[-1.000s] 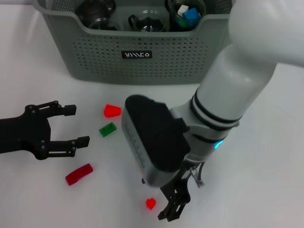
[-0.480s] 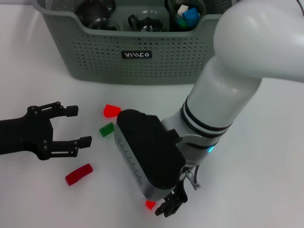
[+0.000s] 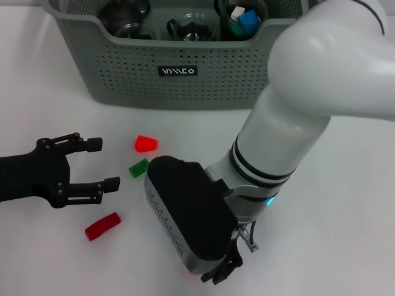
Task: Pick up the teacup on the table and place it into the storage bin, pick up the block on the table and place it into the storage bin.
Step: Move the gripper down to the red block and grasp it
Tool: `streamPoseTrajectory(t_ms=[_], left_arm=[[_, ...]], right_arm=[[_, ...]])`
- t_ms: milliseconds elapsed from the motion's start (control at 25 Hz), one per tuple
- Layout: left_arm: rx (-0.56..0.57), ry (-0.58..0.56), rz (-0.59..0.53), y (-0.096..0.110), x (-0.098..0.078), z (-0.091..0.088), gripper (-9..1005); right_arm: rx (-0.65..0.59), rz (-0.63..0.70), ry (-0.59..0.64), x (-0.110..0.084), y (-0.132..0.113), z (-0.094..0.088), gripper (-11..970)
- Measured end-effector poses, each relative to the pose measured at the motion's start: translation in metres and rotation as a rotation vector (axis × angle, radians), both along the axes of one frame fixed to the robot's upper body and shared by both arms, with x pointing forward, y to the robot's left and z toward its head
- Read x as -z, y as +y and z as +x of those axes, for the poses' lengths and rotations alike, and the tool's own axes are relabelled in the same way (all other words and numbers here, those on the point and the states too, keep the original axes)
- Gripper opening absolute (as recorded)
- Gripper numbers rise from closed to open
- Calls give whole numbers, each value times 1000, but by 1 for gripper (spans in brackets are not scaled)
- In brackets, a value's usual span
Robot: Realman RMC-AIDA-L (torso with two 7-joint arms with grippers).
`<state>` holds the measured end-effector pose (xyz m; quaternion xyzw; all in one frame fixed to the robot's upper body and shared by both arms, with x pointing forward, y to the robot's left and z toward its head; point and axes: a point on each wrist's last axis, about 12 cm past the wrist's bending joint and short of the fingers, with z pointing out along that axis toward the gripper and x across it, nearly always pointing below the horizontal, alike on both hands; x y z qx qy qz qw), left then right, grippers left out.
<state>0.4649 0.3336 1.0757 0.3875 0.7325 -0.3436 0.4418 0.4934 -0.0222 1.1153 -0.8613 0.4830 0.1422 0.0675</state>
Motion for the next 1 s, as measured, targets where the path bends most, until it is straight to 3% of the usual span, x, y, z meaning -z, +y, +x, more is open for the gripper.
streamPoseTrajectory(t_ms=[1000], left_arm=[[-2,-1,-5,-2,2,3,888]], right_arm=[[-5,12,-34,13,4,-3,537]])
